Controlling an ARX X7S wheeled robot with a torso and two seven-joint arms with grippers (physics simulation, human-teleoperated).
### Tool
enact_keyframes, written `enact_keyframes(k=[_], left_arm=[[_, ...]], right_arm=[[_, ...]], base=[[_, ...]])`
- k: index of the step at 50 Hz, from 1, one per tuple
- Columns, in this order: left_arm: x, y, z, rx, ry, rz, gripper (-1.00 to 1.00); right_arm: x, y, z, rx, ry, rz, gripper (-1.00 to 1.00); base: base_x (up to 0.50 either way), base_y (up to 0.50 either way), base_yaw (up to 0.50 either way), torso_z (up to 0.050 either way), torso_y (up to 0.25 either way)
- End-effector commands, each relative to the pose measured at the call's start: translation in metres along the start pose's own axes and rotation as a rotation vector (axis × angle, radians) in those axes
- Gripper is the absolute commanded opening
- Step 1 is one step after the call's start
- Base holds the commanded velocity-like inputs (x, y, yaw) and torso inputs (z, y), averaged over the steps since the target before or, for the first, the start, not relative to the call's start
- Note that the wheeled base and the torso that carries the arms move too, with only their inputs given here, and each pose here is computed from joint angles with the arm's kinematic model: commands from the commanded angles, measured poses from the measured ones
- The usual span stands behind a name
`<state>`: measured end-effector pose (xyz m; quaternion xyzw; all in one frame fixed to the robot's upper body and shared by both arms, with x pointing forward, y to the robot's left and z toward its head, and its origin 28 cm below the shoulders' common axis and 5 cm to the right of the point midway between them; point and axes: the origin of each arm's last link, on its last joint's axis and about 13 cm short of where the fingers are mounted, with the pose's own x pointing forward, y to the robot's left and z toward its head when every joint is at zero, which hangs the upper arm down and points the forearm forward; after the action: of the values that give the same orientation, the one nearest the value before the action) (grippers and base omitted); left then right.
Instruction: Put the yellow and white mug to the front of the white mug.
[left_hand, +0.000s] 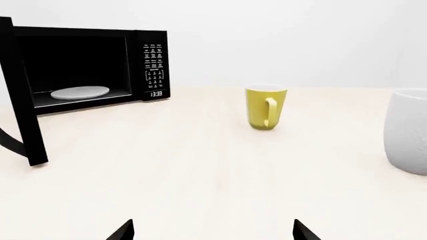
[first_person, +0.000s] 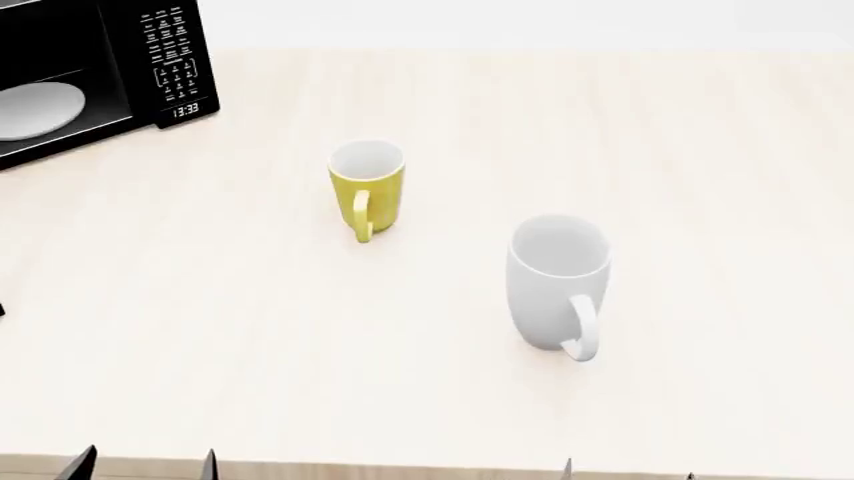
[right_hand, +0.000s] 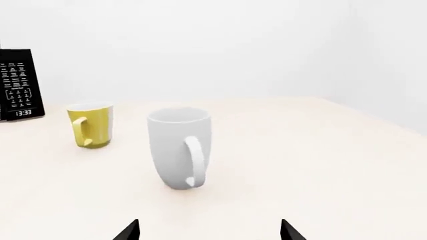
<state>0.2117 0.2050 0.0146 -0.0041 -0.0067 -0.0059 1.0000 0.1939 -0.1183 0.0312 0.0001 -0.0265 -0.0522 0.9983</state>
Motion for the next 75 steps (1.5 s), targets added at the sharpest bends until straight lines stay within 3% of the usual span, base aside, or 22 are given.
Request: enact_keyframes(k=[1,5,8,10,12,35,47,52,55,75], left_arm=[[0.001,-0.001,0.000,0.005,0.000,0.001,1.00],[0.001,-0.001,0.001,0.008,-0.002,0.004,1.00],[0.001,-0.001,0.000,0.011,0.001,0.008,1.00],[0.001,-0.001,0.000,0.010,0.000,0.006,1.00],[0.001,0.000,0.000,0.009,0.001,0.006,1.00],[-0.002,-0.002,-0.002,-0.014,-0.010,-0.044,1.00],[-0.001,-0.002,-0.003,-0.016,-0.008,-0.045,1.00],[-0.001,-0.002,-0.004,-0.019,-0.004,-0.048,1.00],[0.000,-0.002,-0.004,-0.018,-0.001,-0.045,1.00],[0.005,0.005,0.004,-0.050,0.010,0.001,1.00]], right_arm=[[-0.016,-0.035,0.013,0.025,-0.045,-0.161,1.00],[-0.025,-0.047,0.016,0.020,-0.053,-0.224,1.00],[-0.028,-0.049,0.014,0.030,-0.064,-0.206,1.00],[-0.029,-0.050,0.014,0.097,-0.078,-0.192,1.00],[-0.030,-0.049,0.015,0.109,-0.083,-0.186,1.00],[-0.032,-0.045,0.013,0.050,-0.096,-0.171,1.00],[-0.032,-0.045,0.014,0.086,-0.102,-0.174,1.00],[-0.031,-0.044,0.012,0.032,-0.092,-0.190,1.00],[-0.029,-0.043,0.009,0.025,-0.047,-0.217,1.00],[-0.031,-0.043,0.013,0.031,-0.059,-0.208,1.00]], base=[[0.00,0.00,0.00,0.000,0.000],[0.00,0.00,0.00,0.000,0.000],[0.00,-0.03,0.00,0.000,0.000],[0.26,-0.42,0.00,0.000,0.000],[0.33,-0.39,0.00,0.000,0.000],[0.44,-0.25,0.00,0.000,0.000],[0.50,-0.12,0.00,0.000,0.000],[0.50,-0.17,0.00,0.000,0.000],[0.03,0.00,0.00,0.000,0.000],[0.00,0.00,0.00,0.000,0.000]])
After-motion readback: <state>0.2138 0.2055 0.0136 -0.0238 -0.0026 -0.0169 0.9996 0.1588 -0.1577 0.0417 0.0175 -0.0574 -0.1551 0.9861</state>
